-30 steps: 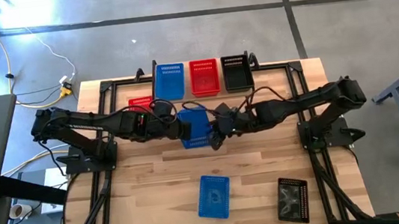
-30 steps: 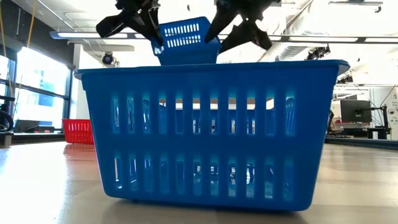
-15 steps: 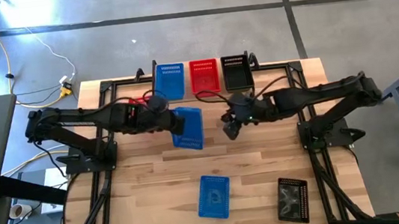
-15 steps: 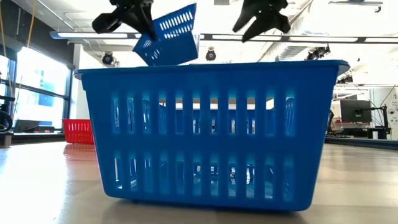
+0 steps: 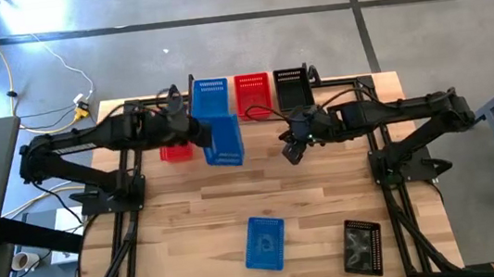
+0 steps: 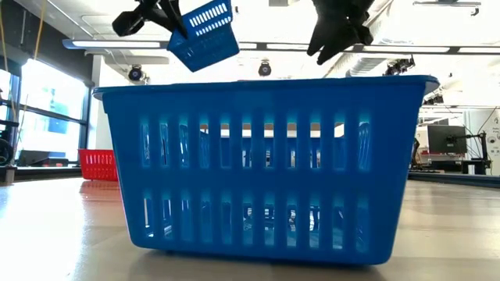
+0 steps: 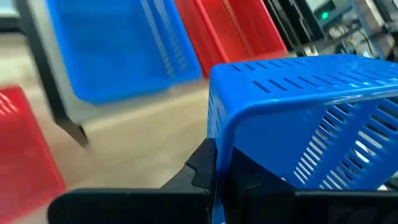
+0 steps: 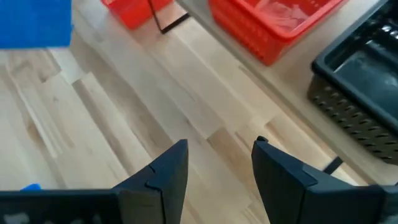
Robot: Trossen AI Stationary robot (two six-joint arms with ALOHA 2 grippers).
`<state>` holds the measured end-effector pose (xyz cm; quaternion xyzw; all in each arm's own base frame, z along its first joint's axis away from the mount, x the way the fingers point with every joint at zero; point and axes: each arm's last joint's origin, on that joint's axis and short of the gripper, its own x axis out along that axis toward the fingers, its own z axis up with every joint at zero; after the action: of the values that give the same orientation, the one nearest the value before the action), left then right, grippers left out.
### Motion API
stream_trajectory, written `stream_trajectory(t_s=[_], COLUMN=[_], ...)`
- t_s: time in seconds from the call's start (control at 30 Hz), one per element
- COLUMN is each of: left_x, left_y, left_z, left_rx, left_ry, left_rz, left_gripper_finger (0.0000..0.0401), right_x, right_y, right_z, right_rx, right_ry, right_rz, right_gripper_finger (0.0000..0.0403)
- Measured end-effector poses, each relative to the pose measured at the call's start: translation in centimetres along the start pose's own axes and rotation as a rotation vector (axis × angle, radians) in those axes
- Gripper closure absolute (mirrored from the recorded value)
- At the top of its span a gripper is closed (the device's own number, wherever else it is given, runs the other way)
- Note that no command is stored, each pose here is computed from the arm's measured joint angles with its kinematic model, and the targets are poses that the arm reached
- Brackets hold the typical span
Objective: Stack baskets on shelf by color
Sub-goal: Stack the top blue basket into the blue basket on the shelf
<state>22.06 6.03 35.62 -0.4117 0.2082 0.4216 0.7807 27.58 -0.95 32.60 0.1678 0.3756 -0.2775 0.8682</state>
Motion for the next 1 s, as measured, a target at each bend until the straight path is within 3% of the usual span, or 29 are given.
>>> stream_trajectory(t_s=[0.17,0.33,0.57,0.8,1.0], left_x=[-0.9,-2.6,-3.6,-3.0,-1.7], left_y=[1.2,2.1,4.3,5.6,6.3], left_z=[2.6,6.8,11.7,14.8,16.0], left_rx=[0.023,0.068,0.083,0.038,-0.050], left_ry=[-0.069,-0.171,-0.213,-0.144,0.017], left_rz=[0.018,0.023,0.061,0.055,0.091], left_gripper_finger=[0.0401,0.0401,0.0401,0.0401,0.0401], right_x=[0.3,0.5,0.8,0.8,0.8], right_y=[-0.7,-1.4,-2.2,-2.3,-2.3], right_z=[0.4,0.8,1.2,1.2,1.2], right_rx=[0.027,0.065,0.151,0.172,0.178], right_ry=[-0.003,-0.004,-0.009,-0.036,-0.037], right_rz=[-0.021,-0.043,-0.064,-0.105,-0.105], right_gripper_finger=[0.0242,0.0242,0.0242,0.0242,0.0242])
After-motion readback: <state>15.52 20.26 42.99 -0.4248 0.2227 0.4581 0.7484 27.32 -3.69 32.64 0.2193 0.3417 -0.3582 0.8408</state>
